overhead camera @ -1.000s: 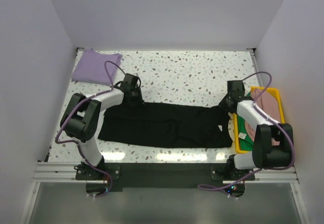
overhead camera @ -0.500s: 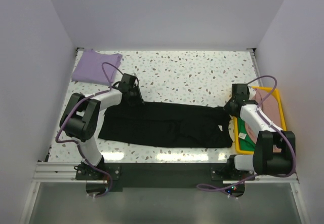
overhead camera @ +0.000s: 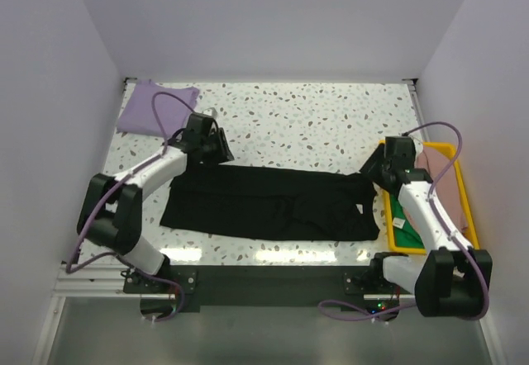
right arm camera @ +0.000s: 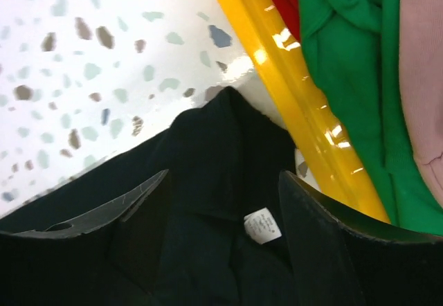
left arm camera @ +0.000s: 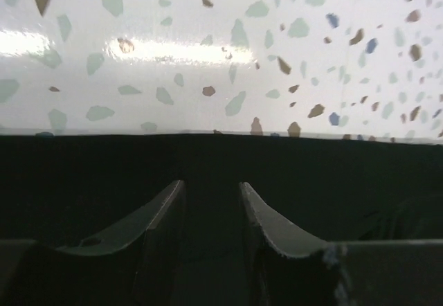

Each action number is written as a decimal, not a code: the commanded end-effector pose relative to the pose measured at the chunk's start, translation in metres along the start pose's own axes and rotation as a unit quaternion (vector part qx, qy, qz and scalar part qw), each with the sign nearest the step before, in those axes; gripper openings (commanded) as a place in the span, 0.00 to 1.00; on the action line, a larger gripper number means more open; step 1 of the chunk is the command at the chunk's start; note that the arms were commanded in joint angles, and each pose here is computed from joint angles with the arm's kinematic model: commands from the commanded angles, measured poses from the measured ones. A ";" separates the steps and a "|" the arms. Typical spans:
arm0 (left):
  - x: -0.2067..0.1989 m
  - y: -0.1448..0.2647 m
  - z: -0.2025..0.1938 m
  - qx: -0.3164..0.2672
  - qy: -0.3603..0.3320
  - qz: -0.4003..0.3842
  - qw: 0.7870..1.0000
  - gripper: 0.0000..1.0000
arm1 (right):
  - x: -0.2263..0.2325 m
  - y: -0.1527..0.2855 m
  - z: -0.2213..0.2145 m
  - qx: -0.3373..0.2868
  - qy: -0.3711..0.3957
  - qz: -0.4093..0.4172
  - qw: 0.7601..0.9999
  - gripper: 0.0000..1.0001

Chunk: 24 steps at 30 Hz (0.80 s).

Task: Fold and stack the t-shirts
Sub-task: Fold the tshirt

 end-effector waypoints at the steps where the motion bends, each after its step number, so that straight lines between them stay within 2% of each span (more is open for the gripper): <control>1: 0.000 0.040 0.010 -0.065 -0.020 0.004 0.998 0.40 | 0.012 0.025 -0.010 0.005 0.022 0.057 0.998 0.66; 5: 0.015 0.052 -0.022 -0.064 0.000 0.004 0.998 0.33 | 0.028 0.038 -0.043 0.030 0.056 0.088 0.994 0.66; 9: 0.038 0.052 -0.071 -0.049 0.022 0.006 0.999 0.26 | 0.042 0.041 -0.082 0.074 0.079 0.123 0.987 0.59; 12: 0.044 0.049 -0.096 -0.036 0.029 0.008 0.999 0.22 | 0.042 0.032 -0.097 0.095 0.086 0.112 0.985 0.57; 19: 0.038 0.042 -0.119 -0.026 0.015 0.031 0.999 0.13 | 0.048 0.005 -0.109 0.132 0.104 0.080 0.983 0.47; 24: 0.038 0.035 -0.125 -0.014 0.019 0.035 0.999 0.10 | 0.070 -0.023 -0.087 0.120 0.111 0.060 0.985 0.47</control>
Point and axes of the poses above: each gripper's point midway between its finger pads, its own y axis back along the fingers, its own x axis along the line the jaws close on, z = x × y, the point moved 10 cm from there along y, back along the fingers, and after that the axes turned 1 degree about -y, right-handed, at the moved point
